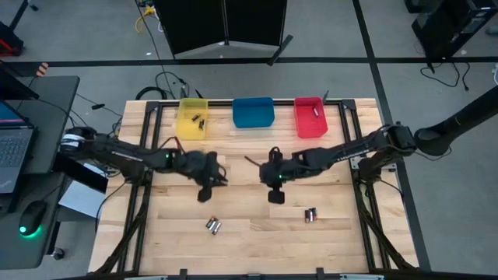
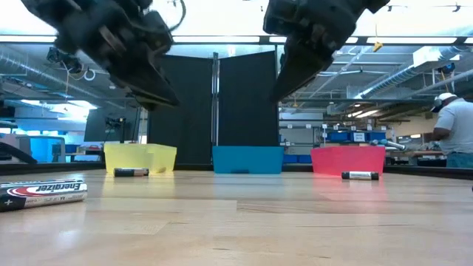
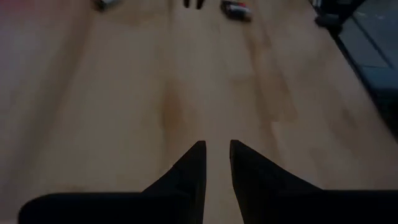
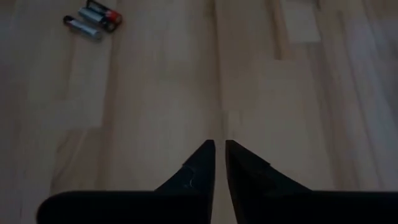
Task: Sort batteries
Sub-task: Put the silver battery into the pink bin
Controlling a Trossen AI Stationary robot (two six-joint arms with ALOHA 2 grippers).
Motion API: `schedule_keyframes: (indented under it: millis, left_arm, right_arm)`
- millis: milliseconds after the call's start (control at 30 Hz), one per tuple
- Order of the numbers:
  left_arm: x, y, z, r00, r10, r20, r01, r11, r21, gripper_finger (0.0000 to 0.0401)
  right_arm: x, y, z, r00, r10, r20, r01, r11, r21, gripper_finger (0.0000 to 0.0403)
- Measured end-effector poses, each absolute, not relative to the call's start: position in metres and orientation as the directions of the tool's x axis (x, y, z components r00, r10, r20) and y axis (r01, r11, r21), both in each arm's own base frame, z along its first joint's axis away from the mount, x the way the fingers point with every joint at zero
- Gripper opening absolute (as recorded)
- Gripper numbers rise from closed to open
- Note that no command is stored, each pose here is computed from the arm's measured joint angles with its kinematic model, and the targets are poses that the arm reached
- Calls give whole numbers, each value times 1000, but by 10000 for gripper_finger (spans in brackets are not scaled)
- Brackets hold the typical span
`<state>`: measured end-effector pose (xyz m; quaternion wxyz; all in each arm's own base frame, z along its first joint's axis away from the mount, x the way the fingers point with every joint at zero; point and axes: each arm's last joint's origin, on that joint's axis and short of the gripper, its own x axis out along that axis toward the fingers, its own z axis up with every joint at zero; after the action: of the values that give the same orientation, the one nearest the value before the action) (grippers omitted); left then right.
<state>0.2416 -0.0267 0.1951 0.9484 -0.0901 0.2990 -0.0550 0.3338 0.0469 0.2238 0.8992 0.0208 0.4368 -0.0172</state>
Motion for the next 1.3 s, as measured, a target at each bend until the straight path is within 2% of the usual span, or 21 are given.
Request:
schedule_keyframes:
  millis: [133, 367, 500, 667, 767, 900, 1133, 1300]
  left_arm:
    - [239, -60, 208, 763, -170, -623, 26, 972, -234, 72]
    - [226, -108, 227, 736, -228, -638, 31, 952, -305, 42]
    - [213, -134, 221, 714, -245, -655, 6, 939, -345, 23]
    - [207, -161, 202, 673, -261, -692, -103, 893, -437, 7]
    - [213, -174, 189, 634, -247, -733, -184, 872, -454, 8]
    - [231, -191, 187, 618, -252, -744, -215, 857, -468, 18]
    - [247, -200, 195, 525, -161, -836, -312, 877, -365, 43]
    - [256, -190, 195, 531, -104, -841, -457, 801, -387, 69]
  right_arm:
    - [332, 59, 224, 621, 2, -784, 40, 999, 35, 58]
    - [335, 72, 226, 667, 34, -744, 15, 998, 60, 64]
    - [336, 82, 228, 689, 78, -720, -31, 996, 79, 60]
    - [336, 97, 231, 716, 119, -688, -62, 992, 107, 59]
    - [334, 105, 232, 721, 121, -682, -58, 992, 115, 59]
    - [331, 112, 232, 730, 97, -677, -40, 994, 99, 58]
    - [329, 117, 232, 737, 71, -672, -16, 996, 87, 58]
    - [330, 117, 233, 740, 72, -669, -16, 996, 88, 58]
